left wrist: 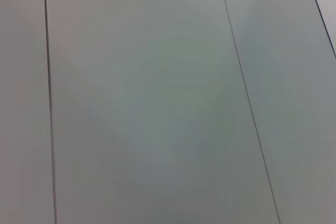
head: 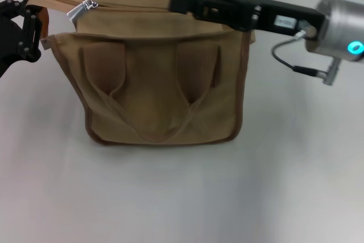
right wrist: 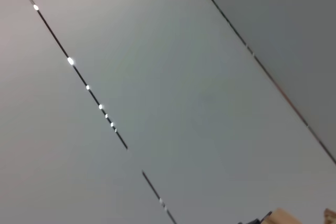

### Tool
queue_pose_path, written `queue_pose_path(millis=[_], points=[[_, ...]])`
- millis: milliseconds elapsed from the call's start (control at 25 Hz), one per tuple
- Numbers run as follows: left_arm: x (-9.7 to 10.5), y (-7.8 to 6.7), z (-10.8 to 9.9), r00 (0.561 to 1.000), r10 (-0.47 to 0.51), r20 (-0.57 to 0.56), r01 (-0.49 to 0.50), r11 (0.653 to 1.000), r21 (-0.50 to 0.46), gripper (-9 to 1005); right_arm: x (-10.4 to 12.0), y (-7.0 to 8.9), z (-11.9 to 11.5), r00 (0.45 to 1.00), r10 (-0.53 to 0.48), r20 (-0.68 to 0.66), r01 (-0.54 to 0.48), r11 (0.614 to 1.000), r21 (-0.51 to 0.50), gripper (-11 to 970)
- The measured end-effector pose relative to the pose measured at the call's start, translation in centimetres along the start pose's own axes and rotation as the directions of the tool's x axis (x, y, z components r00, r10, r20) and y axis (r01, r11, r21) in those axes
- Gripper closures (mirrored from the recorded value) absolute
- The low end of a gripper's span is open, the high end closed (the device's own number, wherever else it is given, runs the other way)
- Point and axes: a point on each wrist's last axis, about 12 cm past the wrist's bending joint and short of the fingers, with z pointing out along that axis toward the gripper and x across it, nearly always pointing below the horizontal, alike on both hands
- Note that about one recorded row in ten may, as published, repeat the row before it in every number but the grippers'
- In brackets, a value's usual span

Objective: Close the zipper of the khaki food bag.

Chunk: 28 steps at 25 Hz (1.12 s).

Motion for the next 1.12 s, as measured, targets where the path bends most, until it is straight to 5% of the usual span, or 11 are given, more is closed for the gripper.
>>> queue_pose_path(millis=[320, 440, 720, 1120], points=[[0.1, -0.3, 0.1, 1.0, -0.015, 0.009, 0.015, 1.0, 0.004, 975, -1.2, -0.5, 1.7, 0.974, -0.227, -0.005, 0.227, 0.974, 0.019, 144], [0.1, -0.3, 0.1, 1.0, -0.016, 0.01, 0.016, 1.0, 0.004, 975, -1.4, -0.4, 1.7, 0.975, -0.221, 0.008, 0.221, 0.975, 0.019, 144], [0.0, -0.3, 0.3, 1.0, -0.015, 0.018, 0.015, 1.0, 0.01, 975, -3.0, -1.0, 5.2, 0.972, 0.092, -0.216, -0.078, 0.994, 0.076, 144], [-0.5, -0.7, 0.4, 0.998, -0.022, 0.066, 0.019, 0.999, 0.04, 975, -4.0, -1.9, 8.8, 0.921, 0.196, -0.337, -0.124, 0.967, 0.224, 145]])
